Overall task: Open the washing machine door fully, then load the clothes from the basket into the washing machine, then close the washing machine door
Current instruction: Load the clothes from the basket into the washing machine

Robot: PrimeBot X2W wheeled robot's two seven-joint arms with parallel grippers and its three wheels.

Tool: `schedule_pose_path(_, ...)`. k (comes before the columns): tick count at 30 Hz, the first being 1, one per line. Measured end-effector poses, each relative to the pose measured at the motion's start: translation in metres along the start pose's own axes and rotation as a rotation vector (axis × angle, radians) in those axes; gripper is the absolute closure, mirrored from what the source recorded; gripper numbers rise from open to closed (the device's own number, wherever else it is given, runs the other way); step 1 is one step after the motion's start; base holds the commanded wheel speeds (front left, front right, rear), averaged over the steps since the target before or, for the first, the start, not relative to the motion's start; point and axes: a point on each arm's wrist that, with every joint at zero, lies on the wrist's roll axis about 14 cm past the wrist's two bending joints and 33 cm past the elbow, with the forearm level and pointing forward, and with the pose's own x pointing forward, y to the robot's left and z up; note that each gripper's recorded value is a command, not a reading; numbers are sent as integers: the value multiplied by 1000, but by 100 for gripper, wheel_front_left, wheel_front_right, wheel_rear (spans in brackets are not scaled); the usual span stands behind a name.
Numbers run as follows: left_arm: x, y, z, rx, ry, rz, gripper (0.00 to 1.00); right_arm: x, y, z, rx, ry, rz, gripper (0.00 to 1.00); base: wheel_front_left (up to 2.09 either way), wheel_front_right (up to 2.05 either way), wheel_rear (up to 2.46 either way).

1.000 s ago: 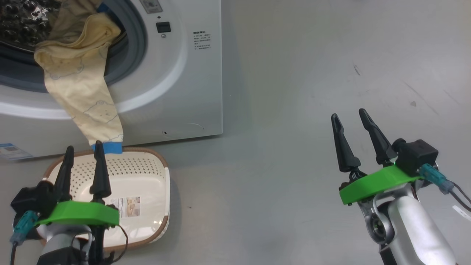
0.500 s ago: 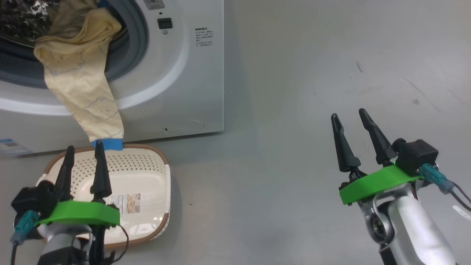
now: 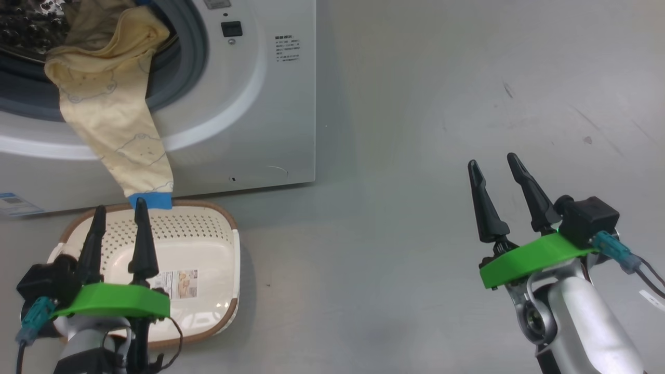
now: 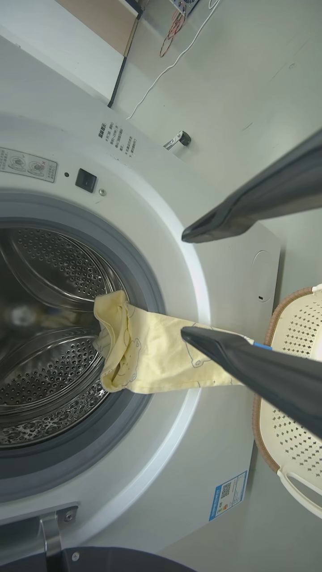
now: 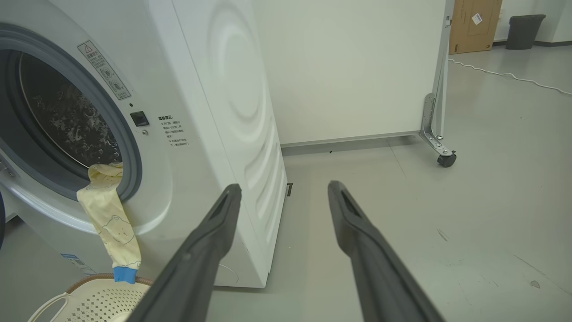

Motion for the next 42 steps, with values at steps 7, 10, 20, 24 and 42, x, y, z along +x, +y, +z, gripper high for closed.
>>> schedule_pose_path(7, 1, 1, -5, -2, 11, 3, 0, 1, -1, -4, 1, 10, -3, 0, 0, 0, 0)
schedule_pose_path(10, 3, 9, -13, -7, 32, 23, 0, 2, -3, -8, 1, 21, -7, 0, 0, 0, 0)
schedule_pose_path(20, 34, 23, -43, -17, 94, 45, 0, 10, -18, -32, -6, 77, -42, 0, 0, 0, 0)
schedule_pose_path(24, 53, 32, -62, -16, 133, 51, 0, 22, -22, -41, -11, 92, -43, 0, 0, 0, 0)
schedule_pose_path(42, 142, 86, -131, -21, 277, 104, 0, 34, -44, -88, -23, 194, -81, 0, 0, 0, 0)
